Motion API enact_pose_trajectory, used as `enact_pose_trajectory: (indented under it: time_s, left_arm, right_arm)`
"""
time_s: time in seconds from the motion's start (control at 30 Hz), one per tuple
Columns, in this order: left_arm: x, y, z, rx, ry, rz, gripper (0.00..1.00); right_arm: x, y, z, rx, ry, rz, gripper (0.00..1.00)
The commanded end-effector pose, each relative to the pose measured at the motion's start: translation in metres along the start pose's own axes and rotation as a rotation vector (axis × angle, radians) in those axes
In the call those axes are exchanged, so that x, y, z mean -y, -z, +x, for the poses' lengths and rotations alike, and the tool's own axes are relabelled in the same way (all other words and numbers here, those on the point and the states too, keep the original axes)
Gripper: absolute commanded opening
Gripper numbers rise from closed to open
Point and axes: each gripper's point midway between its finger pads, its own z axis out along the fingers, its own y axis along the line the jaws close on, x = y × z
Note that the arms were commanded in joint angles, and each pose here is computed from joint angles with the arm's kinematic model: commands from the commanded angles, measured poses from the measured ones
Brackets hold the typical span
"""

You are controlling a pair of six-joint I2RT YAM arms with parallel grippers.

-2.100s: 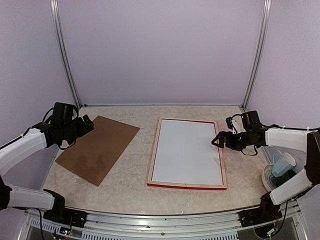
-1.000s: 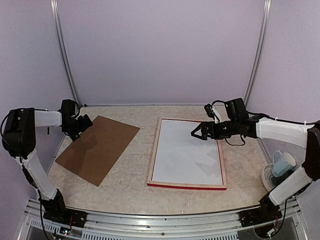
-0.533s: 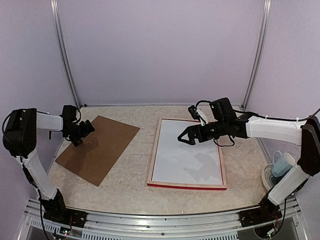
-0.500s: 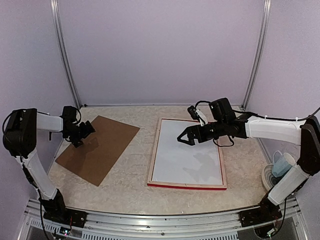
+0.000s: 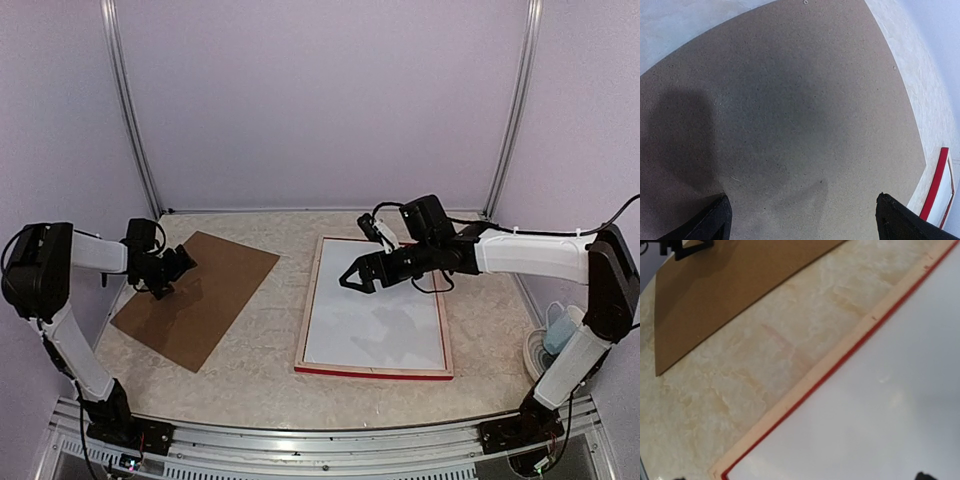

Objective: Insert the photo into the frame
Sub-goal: Move the backboard to the center of the board.

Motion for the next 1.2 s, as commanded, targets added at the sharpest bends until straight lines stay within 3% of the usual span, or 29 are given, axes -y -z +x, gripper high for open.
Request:
enact_pose_trajectory:
  time_s: [0.0, 0.63, 0.73, 0.93, 1.17]
  left_arm:
    - [0.003, 0.004, 0.03, -0.065, -0.001, 0.016, 0.99]
    - [0.015, 0.018, 0.093, -0.137, -0.041, 0.065, 0.99]
    - [0.017, 0.021, 0.076, -0.092, -0.05, 0.051, 0.99]
    - [0.023, 0.026, 0.004, 0.01, -0.037, 0.008, 0.99]
    - [0.006, 0.023, -0.061, 0.112, -0.022, -0.102, 0.99]
  right_arm:
    - [-0.013, -0.009, -0.009, 0.0, 0.033, -0.017, 0.99]
    - [-0.038, -0.027, -0.012, -0.017, 0.045, -0.072, 0.99]
    - [-0.047, -0.037, -0.01, -0.034, 0.056, -0.093, 0.99]
    - [-0.057, -0.053, -0.003, -0.071, 0.066, -0.115, 0.99]
    - [-0.059, -0.054, 0.002, -0.078, 0.072, -0.121, 0.99]
